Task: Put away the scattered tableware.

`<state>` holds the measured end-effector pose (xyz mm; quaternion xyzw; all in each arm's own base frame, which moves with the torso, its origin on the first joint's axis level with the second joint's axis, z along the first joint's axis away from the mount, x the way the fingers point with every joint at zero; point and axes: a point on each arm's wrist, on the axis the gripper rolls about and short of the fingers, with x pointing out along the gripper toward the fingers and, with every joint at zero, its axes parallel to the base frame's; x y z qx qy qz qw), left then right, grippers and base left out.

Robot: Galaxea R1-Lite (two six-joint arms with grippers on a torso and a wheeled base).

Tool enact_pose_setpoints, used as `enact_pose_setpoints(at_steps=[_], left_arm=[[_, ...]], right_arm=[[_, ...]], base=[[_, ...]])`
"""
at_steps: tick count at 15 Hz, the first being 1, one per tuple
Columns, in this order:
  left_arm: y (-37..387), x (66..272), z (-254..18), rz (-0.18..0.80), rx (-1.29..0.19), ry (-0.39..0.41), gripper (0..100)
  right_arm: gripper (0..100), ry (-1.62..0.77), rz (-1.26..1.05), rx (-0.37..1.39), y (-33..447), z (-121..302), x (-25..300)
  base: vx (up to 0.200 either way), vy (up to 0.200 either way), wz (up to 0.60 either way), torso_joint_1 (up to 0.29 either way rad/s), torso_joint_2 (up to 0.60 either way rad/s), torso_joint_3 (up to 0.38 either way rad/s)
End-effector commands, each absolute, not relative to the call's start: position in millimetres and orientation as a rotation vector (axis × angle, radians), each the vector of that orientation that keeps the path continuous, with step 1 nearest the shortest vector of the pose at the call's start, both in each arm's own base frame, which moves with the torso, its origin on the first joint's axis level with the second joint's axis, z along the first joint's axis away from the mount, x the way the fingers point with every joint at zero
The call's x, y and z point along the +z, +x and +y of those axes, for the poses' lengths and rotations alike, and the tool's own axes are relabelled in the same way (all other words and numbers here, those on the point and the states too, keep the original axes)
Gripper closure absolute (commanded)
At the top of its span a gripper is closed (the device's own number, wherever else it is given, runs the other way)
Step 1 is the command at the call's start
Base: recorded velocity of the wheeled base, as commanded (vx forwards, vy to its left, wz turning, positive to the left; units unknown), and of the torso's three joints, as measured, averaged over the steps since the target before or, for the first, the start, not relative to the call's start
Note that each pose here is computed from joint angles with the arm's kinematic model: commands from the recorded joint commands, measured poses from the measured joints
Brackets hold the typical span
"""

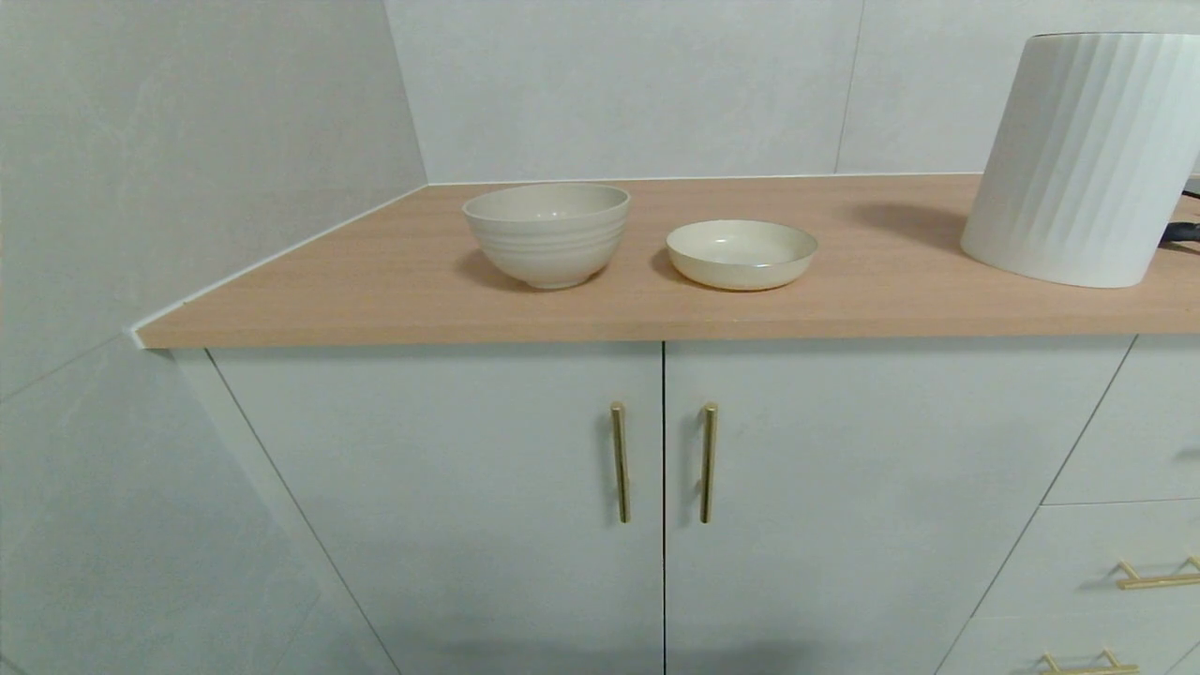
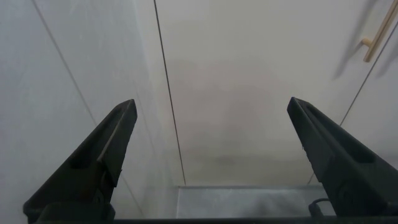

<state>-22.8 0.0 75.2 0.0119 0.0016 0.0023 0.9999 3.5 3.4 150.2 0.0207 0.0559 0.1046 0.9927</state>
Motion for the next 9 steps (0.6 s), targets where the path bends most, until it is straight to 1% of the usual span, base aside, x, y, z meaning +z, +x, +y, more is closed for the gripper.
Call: enact_pose_setpoints(at_steps=[1, 2, 4, 5, 6, 7, 8, 9], left_arm=[[-23, 75, 0, 0.003, 0.005, 0.020, 0], [-23, 75, 0, 0.003, 0.005, 0.021, 0], [-23, 75, 0, 0.005, 0.005, 0.025, 0], [-23, 75, 0, 0.005, 0.005, 0.025, 0], [-23, 75, 0, 0.005, 0.005, 0.023, 0], [-23, 75, 0, 0.003, 0.005, 0.023, 0], [-23, 75, 0, 0.003, 0.005, 0.023, 0], [-23, 75, 0, 0.003, 0.005, 0.021, 0]], right_arm=[[0, 0.028, 0.362, 0.300, 65, 13, 175], [0, 0.026, 0.398, 0.326, 82, 17, 181], [0, 0.007, 0.415, 0.471, 113, 39, 188], [0, 0.002, 0.413, 0.499, 124, 46, 188], [0, -0.002, 0.396, 0.539, 143, 59, 185], [0, -0.006, 0.387, 0.562, 152, 67, 183], [0, -0.011, 0.373, 0.589, 178, 83, 173], [0, -0.015, 0.365, 0.609, 190, 93, 167]], base=[[0.000, 0.000, 0.00, 0.000, 0.00, 0.000], [0.000, 0.000, 0.00, 0.000, 0.00, 0.000], [0.000, 0.000, 0.00, 0.000, 0.00, 0.000], [0.000, 0.000, 0.00, 0.000, 0.00, 0.000], [0.000, 0.000, 0.00, 0.000, 0.00, 0.000], [0.000, 0.000, 0.00, 0.000, 0.00, 0.000], [0.000, 0.000, 0.00, 0.000, 0.00, 0.000], [0.000, 0.000, 0.00, 0.000, 0.00, 0.000]])
